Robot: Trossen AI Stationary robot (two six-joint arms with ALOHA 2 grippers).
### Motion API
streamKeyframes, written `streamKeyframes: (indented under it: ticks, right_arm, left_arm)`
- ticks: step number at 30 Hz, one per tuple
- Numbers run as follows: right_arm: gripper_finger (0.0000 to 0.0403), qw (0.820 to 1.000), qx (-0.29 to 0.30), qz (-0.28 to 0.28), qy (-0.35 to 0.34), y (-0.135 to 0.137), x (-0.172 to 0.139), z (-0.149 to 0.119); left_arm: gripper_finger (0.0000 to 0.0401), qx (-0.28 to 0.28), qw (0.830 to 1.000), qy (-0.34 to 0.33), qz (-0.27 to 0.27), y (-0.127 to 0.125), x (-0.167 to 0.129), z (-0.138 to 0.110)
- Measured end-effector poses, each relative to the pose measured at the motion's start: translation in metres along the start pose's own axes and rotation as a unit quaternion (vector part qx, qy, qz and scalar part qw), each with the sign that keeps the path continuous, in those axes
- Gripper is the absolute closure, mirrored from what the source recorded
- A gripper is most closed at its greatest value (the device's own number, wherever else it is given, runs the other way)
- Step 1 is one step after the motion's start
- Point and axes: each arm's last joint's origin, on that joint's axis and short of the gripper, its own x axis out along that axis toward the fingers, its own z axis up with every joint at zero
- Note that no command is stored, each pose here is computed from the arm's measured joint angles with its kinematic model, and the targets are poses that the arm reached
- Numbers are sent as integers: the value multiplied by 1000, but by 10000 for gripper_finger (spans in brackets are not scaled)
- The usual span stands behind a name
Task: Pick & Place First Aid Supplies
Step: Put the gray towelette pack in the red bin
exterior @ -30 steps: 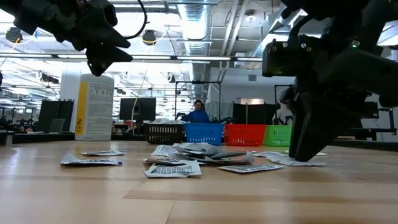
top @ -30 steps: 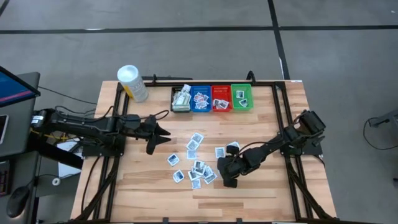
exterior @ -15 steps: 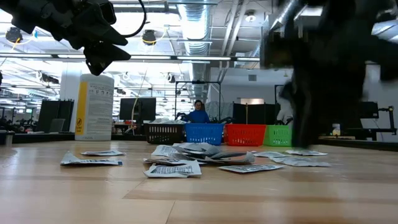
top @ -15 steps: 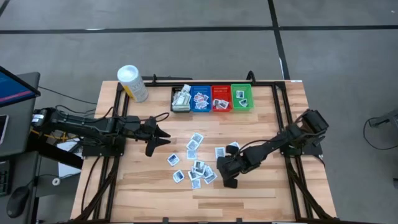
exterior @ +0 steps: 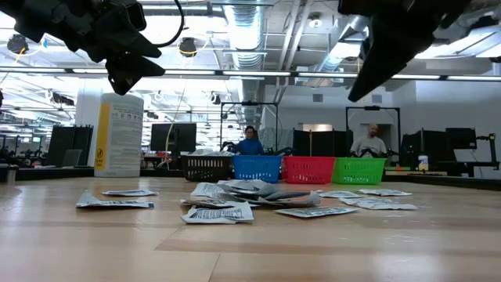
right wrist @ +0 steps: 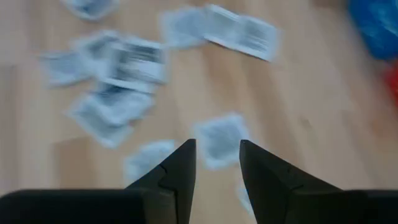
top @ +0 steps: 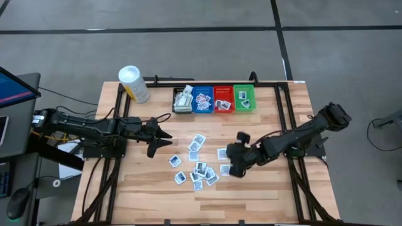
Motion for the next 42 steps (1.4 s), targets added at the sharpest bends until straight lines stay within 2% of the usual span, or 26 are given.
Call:
streamKeyframes:
  ticks: [5,10,12,19,25,29,42]
  right_arm:
    - [285,995,-3,-68,66,-22,3,-9]
    - [285,990,19,-67,119,-34,20,-26]
    - [285,991,45,-58,109,-37,29,-31]
    - [285,993,76,-45,79,-48,53,-49]
    - [284,992,98,-44,64,-55,61,-54]
    - [282,993,101,-24,57,-55,65,-57]
    - [241,991,119,-5,62,-61,76,-86]
  left_arm:
    - [247,0,1000,0,0,0,0,0]
    - [247,0,1000,-1,0,0,0,0]
    - [247,0,1000,-1,-1,0,0,0]
    - [247,0,1000,-1,-1,0,0,0]
    - [247,0,1000,-1,-1,0,0,0]
    - [247,0,1000,-1,-1,0,0,0]
    - [247,4,1000,-1,-1,0,0,0]
